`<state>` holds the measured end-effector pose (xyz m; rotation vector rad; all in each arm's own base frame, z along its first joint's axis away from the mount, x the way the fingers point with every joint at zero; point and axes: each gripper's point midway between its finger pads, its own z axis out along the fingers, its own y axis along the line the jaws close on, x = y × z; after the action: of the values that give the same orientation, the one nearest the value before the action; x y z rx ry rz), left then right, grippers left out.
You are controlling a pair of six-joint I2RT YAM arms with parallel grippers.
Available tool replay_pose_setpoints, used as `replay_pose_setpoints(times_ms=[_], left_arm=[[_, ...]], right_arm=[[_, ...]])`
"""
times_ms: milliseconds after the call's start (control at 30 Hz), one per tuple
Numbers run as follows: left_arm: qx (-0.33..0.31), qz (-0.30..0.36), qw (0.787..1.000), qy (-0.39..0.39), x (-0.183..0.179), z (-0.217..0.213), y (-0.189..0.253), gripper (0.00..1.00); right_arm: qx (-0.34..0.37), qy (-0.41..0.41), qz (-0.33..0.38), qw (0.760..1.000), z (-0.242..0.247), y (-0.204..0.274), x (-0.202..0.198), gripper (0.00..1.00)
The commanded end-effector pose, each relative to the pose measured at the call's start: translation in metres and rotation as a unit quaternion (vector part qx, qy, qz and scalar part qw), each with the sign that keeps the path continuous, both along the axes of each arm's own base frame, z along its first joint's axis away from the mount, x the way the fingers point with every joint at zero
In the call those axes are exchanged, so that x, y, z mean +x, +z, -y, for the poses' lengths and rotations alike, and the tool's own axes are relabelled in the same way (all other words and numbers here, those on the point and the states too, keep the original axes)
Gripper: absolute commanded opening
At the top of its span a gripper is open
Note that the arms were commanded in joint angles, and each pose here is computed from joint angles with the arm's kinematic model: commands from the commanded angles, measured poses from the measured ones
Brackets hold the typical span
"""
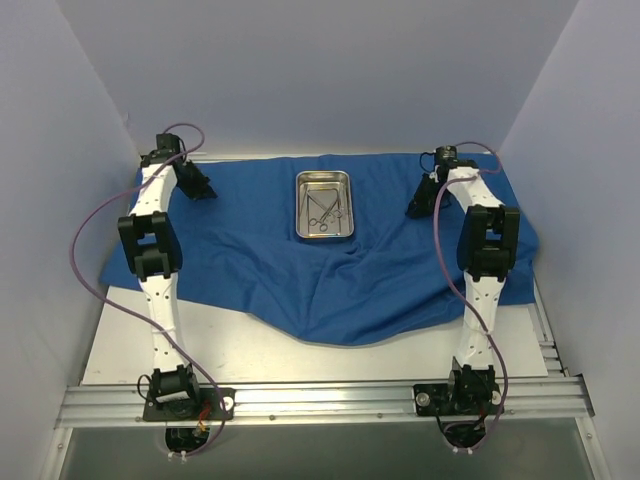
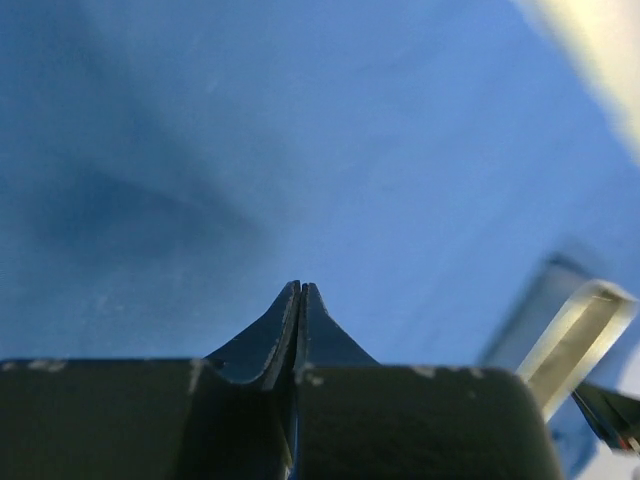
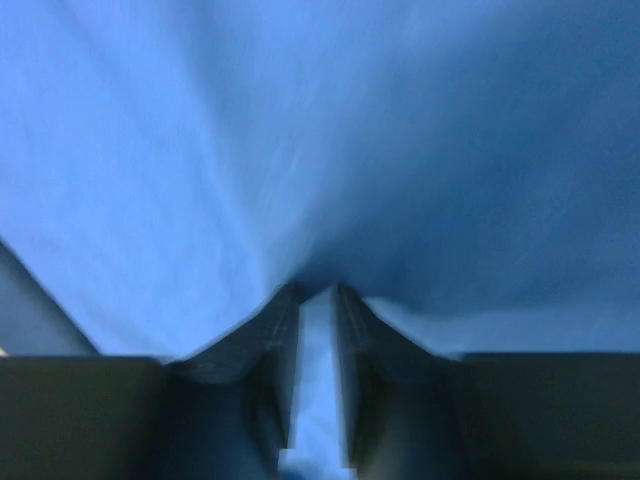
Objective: Open and lay out the surgical kit
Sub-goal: Open the surgical kit at the center of the board.
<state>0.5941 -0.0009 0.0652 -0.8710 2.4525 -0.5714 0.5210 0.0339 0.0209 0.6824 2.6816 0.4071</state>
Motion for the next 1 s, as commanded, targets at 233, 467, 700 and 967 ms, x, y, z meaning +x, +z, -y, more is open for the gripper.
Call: replay_pose_setpoints(times_ms=[233, 467, 700, 967], left_arm=[[0.012, -0.111, 0.992, 0.054, -0.011, -0.011, -0.079, 0.02], [-0.051, -0.110, 0.989, 0.085, 0.000, -0.029, -0.118, 0.02], [-0.083, -0.060, 0.990, 0.101, 0.023, -0.053, -0.113, 0.02], [-0.140, 0.001, 0.986, 0.088, 0.049, -0.050, -0.111, 0.02]], right_arm=[[-0.002, 0.012, -0.043, 0.999, -0.015, -0.012, -0.062, 0.00], [0.015, 0.002, -0.093, 0.996, -0.023, -0.058, -0.080, 0.00], [0.046, -0.005, -0.101, 0.994, -0.051, -0.067, -0.073, 0.00], [0.070, -0.016, -0.113, 0.991, -0.068, -0.071, -0.076, 0.00]])
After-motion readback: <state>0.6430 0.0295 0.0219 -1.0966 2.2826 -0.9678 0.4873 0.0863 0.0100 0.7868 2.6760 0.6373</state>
